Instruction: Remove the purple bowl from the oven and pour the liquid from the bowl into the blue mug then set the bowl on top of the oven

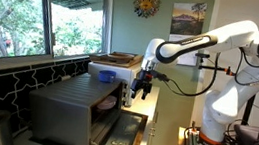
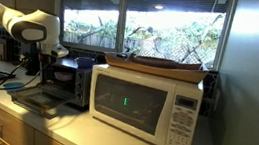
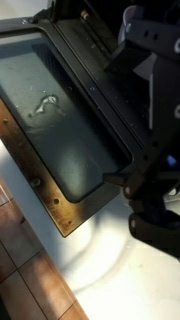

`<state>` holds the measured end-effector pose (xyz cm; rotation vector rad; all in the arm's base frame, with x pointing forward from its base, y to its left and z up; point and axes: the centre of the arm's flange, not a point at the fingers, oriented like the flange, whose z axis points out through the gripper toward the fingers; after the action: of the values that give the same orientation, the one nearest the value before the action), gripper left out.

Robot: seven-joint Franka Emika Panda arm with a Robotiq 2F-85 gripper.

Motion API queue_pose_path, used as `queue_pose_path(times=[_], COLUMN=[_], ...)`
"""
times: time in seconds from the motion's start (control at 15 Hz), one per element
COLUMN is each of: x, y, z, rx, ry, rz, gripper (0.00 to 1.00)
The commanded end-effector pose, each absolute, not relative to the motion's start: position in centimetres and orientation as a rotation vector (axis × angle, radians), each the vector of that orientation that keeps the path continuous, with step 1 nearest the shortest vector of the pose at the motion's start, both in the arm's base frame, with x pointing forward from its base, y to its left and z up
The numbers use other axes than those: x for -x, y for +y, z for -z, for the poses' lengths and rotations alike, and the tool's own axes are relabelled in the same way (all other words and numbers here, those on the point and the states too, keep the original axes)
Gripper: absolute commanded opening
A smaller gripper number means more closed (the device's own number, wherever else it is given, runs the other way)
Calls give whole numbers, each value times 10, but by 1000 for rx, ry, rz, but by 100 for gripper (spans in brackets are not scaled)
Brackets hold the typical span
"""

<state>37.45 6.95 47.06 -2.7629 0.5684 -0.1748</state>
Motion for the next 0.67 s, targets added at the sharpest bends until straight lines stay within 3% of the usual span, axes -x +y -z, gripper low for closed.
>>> queue_pose_path(times=[0.0,0.6], x=[-382,-376], y=[78,86], z=[-453,-419], rx=[2613,2244], ry=[750,968], rz=[242,393], gripper=[100,100])
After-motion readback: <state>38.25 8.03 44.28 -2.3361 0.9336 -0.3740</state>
